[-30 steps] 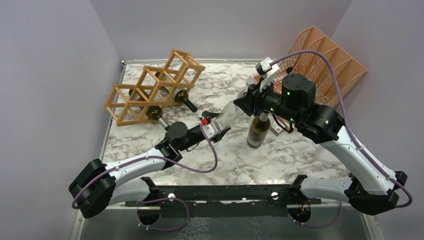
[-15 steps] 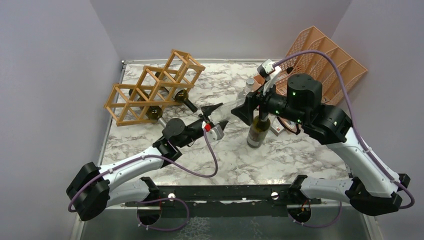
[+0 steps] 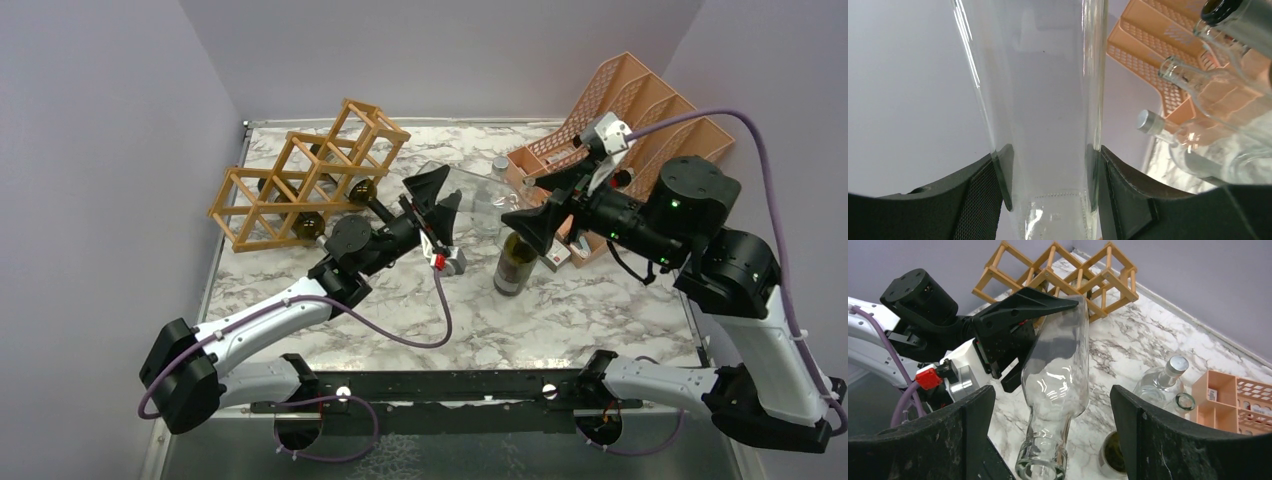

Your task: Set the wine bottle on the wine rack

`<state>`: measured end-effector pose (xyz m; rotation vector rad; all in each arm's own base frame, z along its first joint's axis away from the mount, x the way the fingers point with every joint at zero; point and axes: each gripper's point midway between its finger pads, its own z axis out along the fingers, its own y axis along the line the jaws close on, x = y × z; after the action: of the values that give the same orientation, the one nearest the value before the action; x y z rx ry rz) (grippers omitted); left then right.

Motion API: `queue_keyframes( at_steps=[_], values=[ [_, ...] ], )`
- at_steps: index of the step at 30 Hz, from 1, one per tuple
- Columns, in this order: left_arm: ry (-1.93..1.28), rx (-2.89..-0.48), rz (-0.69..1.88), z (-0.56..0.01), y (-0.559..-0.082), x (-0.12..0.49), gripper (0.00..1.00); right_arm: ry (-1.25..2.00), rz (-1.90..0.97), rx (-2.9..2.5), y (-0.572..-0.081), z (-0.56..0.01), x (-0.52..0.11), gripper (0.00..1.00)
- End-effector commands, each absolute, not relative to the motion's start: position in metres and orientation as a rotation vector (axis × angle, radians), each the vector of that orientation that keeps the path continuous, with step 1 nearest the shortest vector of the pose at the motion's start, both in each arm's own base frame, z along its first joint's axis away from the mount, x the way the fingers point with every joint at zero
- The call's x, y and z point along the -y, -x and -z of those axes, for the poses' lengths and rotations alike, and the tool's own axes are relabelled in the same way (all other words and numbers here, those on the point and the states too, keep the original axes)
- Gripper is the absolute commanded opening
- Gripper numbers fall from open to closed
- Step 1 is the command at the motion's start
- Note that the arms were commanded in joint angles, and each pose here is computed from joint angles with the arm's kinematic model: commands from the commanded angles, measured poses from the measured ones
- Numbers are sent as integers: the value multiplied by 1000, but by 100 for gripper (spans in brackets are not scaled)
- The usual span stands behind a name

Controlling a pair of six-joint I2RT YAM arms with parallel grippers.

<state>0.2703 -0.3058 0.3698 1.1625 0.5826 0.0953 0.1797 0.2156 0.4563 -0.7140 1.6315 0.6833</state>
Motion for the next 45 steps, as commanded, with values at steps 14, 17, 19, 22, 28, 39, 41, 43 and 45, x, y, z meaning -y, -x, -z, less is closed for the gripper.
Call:
queue_keyframes(
  at_steps=[14, 17, 19, 22, 28, 39, 41, 43, 45],
  values=[
    [-1332, -236, -476, -413, -268, 314, 0, 773, -556, -1794, -185, -401, -205, 88],
    [-1345, -227, -489, -414, -270, 316, 0, 780, -540, -1852, -190, -381, -210, 88],
    [-1357, -218, -501, -412, -271, 318, 0, 789, -535, -1883, -192, -370, -213, 87],
    [-1375, -205, -501, -407, -271, 321, 0, 802, -531, -1911, -194, -355, -218, 83],
    [-1394, -210, -489, -406, -271, 322, 0, 839, -548, -1939, -197, -334, -230, 51],
    [-1387, -219, -484, -410, -269, 319, 0, 795, -533, -1985, -201, -322, -229, 73],
    [-1387, -222, -486, -410, -269, 319, 0, 797, -536, -1990, -200, -321, -229, 70],
    [-1389, -225, -484, -410, -270, 319, 0, 790, -532, -1989, -201, -321, -229, 54],
    [-1391, -231, -476, -410, -270, 319, 0, 775, -536, -1974, -202, -325, -229, 35]
  ],
)
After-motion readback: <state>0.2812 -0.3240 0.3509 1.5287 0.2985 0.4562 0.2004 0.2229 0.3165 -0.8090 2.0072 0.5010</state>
